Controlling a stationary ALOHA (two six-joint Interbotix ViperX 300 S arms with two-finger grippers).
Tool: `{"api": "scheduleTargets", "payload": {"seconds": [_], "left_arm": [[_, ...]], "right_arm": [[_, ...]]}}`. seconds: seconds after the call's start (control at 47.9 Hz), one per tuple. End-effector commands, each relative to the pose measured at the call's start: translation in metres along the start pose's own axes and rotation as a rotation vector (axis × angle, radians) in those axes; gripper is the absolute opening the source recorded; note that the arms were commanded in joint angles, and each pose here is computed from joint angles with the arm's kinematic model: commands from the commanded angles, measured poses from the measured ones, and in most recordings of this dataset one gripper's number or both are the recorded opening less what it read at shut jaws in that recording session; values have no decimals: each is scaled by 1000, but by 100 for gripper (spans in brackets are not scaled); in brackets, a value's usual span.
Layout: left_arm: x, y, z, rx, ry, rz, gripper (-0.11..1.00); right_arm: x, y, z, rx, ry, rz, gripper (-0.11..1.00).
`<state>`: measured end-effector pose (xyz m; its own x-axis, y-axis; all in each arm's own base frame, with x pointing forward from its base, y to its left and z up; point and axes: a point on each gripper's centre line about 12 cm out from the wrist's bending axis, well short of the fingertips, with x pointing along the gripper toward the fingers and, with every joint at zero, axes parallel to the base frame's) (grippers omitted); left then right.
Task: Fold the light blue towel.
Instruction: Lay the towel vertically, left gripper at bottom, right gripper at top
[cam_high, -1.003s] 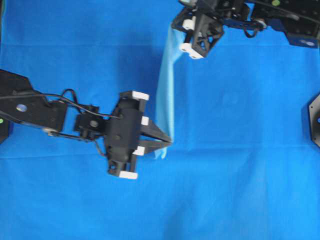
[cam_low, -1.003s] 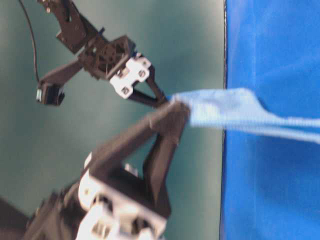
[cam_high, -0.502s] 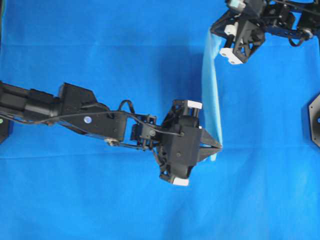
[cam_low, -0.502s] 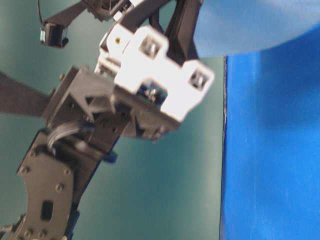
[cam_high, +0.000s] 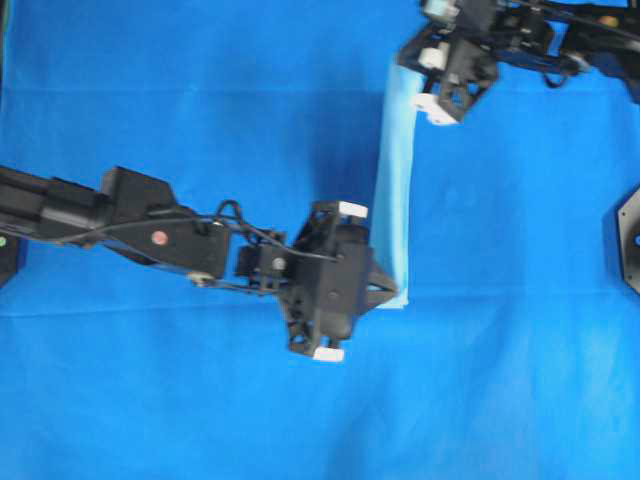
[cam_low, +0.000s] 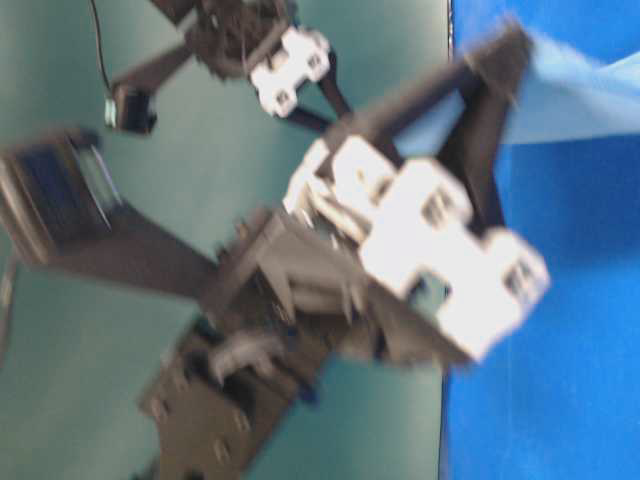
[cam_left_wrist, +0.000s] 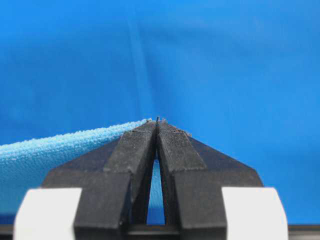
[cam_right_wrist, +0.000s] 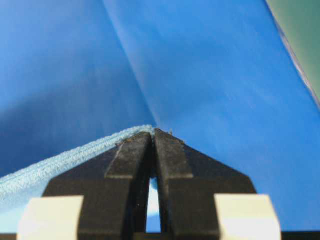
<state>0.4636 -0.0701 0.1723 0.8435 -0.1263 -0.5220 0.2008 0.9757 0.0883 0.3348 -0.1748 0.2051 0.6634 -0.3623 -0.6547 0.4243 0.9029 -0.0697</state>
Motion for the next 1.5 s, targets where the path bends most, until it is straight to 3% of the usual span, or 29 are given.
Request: {"api": "scheduleTargets", "payload": {"seconds": [0.0, 0.188, 0.397, 0.961, 1.087, 1.254, 1.317, 1.379, 1.484], "left_arm": [[-17, -9, 10, -7, -45, -15, 1], [-34, -11, -14, -62, -36, -16, 1], [-45, -12, -29, -68, -29, -15, 1], [-41, -3, -24, -62, -43, 4, 3], [-40, 0, -21, -62, -51, 11, 20], [-43, 7, -21, -59, -49, 24, 64], [-47, 8, -19, -44, -44, 26, 76], [-53, 9, -17, -28, -37, 27, 81], [-65, 13, -13, -16, -29, 33, 80]], "right_arm": [[6, 0, 23, -7, -59, 0, 2], [30, 10, 33, -24, -48, 20, 2], [41, 14, 37, -29, -46, 26, 2], [47, 19, 34, -74, -38, 34, 2], [47, 19, 34, -81, -41, 33, 5], [47, 19, 36, -140, -57, 30, 53], [47, 19, 36, -149, -56, 30, 64], [47, 19, 35, -149, -55, 30, 59], [45, 19, 35, -151, -53, 30, 55]]}}
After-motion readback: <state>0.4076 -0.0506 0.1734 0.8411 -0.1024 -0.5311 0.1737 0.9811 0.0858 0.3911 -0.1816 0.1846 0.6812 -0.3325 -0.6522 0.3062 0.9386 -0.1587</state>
